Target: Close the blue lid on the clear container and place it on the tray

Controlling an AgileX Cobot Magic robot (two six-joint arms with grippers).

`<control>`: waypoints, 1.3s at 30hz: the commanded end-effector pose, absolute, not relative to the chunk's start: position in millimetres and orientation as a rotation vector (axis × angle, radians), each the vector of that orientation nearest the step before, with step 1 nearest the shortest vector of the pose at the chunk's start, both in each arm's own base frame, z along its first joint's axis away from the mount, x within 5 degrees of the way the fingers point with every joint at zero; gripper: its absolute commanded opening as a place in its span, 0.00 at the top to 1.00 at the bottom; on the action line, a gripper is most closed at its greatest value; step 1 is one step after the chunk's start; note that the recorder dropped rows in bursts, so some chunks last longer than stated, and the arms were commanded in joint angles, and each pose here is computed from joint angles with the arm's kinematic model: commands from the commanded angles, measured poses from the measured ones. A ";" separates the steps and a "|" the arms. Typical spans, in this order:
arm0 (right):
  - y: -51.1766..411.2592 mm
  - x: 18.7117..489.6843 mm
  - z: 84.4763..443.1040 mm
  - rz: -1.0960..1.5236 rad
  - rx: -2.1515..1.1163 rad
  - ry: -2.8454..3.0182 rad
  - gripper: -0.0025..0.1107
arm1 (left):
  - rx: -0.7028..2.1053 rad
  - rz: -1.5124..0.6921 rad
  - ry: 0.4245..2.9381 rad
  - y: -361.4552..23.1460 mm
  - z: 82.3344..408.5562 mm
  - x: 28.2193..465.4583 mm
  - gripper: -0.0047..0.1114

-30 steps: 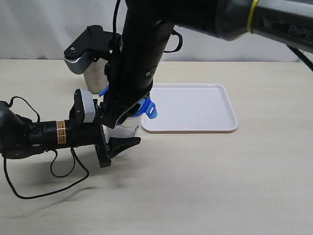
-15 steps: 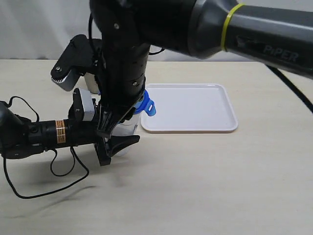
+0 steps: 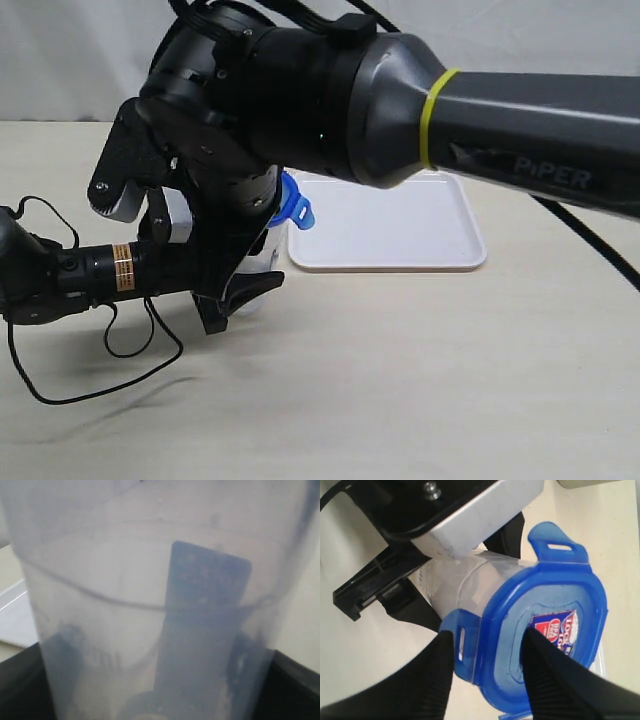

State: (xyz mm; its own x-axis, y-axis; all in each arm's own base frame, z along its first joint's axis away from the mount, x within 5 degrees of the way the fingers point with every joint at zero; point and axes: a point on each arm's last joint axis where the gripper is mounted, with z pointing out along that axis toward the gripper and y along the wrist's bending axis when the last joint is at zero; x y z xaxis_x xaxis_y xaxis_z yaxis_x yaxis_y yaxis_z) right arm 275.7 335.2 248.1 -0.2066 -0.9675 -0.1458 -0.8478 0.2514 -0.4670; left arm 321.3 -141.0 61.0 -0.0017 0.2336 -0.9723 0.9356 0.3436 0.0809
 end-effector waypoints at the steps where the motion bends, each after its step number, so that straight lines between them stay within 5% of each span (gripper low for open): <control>1: 336.8 276.4 192.8 -0.423 -1.741 2.245 0.64 | 1.176 -0.803 1.451 -145.3 61.6 317.3 0.96; 19: 338.9 276.3 180.1 -0.417 -1.789 2.241 0.69 | 1.178 -0.804 1.450 -145.4 61.5 317.2 0.96; 26: 335.6 273.4 210.0 -0.357 -1.714 2.226 0.52 | 1.173 -0.802 1.452 -145.3 61.6 317.6 0.96; 39: 321.3 255.8 288.9 -0.154 -1.554 2.140 0.52 | 1.171 -0.801 1.453 -145.2 61.7 317.8 0.96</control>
State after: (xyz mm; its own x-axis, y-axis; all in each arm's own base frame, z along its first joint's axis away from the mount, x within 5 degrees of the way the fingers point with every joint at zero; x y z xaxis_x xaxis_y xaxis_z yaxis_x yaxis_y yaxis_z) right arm 261.2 325.1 274.4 -0.2190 -0.9409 -0.2584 -0.8630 0.3103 -0.3986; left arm 320.4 -142.6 61.2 0.0336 0.2470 -0.9684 0.9442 0.3099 0.1118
